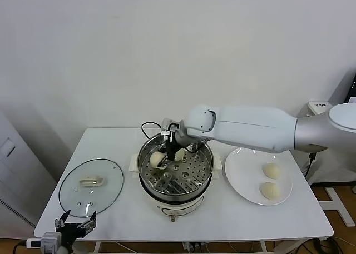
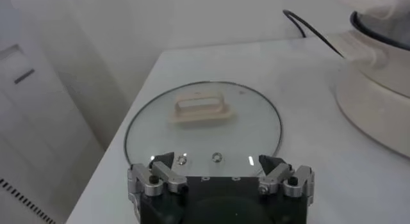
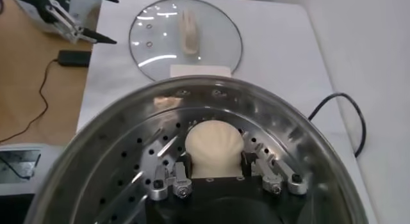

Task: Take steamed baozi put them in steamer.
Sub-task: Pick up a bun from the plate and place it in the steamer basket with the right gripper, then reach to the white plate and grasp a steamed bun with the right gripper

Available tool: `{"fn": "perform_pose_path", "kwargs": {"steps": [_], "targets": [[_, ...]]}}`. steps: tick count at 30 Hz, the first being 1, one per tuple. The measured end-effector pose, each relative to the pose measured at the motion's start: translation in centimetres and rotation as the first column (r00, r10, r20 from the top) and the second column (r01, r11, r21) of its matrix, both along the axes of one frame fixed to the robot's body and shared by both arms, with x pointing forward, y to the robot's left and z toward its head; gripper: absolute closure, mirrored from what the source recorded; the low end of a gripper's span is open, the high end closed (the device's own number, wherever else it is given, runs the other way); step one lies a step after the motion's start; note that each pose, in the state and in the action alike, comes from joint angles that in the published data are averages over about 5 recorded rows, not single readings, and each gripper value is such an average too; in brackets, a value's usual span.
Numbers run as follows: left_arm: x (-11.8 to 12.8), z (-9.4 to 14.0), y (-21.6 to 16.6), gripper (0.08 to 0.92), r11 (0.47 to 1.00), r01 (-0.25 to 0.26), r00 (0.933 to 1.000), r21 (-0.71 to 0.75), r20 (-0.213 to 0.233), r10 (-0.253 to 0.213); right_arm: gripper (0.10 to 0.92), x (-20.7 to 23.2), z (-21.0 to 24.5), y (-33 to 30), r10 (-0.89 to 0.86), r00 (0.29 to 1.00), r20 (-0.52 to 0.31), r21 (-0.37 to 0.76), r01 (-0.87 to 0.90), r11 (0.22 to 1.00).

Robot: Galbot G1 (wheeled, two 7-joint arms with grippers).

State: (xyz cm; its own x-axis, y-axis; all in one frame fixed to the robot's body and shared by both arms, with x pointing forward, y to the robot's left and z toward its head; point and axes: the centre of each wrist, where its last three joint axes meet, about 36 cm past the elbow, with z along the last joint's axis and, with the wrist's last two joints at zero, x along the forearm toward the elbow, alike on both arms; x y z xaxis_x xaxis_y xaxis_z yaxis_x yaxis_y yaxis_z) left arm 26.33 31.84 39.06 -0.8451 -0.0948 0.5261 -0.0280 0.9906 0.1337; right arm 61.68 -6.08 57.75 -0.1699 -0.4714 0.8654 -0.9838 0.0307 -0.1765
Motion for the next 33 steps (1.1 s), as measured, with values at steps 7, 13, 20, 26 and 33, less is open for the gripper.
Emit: {"fn": "perform_pose_path", "kwargs": {"steps": [7, 13, 20, 26, 33], "targets": [[-0.1, -0.1, 0.1, 0.177, 1.000, -0.003, 1.0000, 0.001, -0.001, 0.003, 0.469, 0.0, -1.1, 0.7, -0.008, 1.000, -0.003, -0.006, 0.008, 1.000], [-0.1, -0.1, 0.2, 0.177, 1.000, -0.003, 1.0000, 0.001, -0.001, 0.003, 0.298, 0.1, -0.9, 1.0, -0.004, 1.000, -0.001, -0.001, 0.004, 1.000], [-0.2, 0.0, 0.1, 0.177, 1.000, -0.002, 1.0000, 0.000, 0.000, 0.002, 0.201, 0.6, 1.1, -0.7, 0.002, 1.000, 0.008, -0.005, -0.002, 1.000], [-0.1, 0.1, 0.2, 0.177, 1.000, 0.007, 1.0000, 0.003, 0.003, -0.007, 0.200, 1.6, 5.0, -5.6, 0.010, 1.000, 0.030, -0.034, -0.009, 0.999], [0.0, 0.2, 0.3, 0.177, 1.000, 0.015, 0.9999, 0.006, 0.006, -0.015, 0.200, 3.0, 8.9, -14.5, 0.007, 0.999, 0.046, -0.091, -0.002, 0.996]]}}
